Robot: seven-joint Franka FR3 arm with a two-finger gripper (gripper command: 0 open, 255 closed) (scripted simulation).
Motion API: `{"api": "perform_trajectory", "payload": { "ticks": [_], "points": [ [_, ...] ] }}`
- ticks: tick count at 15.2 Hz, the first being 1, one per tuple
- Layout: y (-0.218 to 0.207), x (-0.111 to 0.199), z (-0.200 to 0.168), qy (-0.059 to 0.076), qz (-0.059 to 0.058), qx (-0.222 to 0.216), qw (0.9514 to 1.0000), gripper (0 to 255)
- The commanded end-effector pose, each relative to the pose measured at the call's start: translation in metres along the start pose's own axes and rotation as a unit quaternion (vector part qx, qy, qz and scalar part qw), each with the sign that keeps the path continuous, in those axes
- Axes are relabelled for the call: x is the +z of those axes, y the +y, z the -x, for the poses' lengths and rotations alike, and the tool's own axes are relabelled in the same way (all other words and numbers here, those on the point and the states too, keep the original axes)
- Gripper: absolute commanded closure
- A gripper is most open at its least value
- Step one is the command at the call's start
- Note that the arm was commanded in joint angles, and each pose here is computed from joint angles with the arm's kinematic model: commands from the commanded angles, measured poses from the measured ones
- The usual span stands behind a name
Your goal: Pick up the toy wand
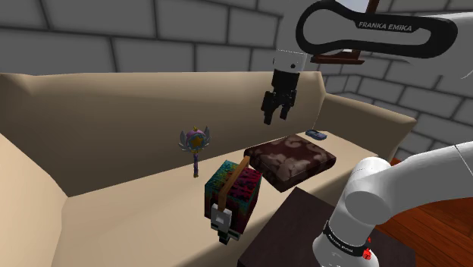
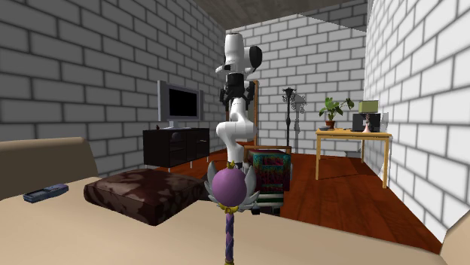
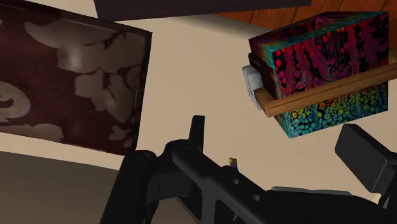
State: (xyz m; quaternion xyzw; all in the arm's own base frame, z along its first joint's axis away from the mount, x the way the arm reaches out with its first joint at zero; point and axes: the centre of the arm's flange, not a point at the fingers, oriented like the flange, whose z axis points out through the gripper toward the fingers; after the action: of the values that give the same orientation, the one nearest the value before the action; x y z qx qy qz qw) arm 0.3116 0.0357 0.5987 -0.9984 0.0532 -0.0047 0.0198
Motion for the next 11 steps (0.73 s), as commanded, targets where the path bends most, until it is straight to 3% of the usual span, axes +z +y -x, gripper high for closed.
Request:
{"api": "perform_trajectory", "payload": {
  "ticks": [1,6,11],
  "points": [
    [0.000,0.000,0.000,0.000,0.000,0.000,1.0000,0],
    [0.014,0.023,-0.060,-0.001,0.007,-0.078,0.9969,0],
    [0.020,0.046,-0.121,-0.001,0.014,-0.156,0.9876,0]
  ]
}}
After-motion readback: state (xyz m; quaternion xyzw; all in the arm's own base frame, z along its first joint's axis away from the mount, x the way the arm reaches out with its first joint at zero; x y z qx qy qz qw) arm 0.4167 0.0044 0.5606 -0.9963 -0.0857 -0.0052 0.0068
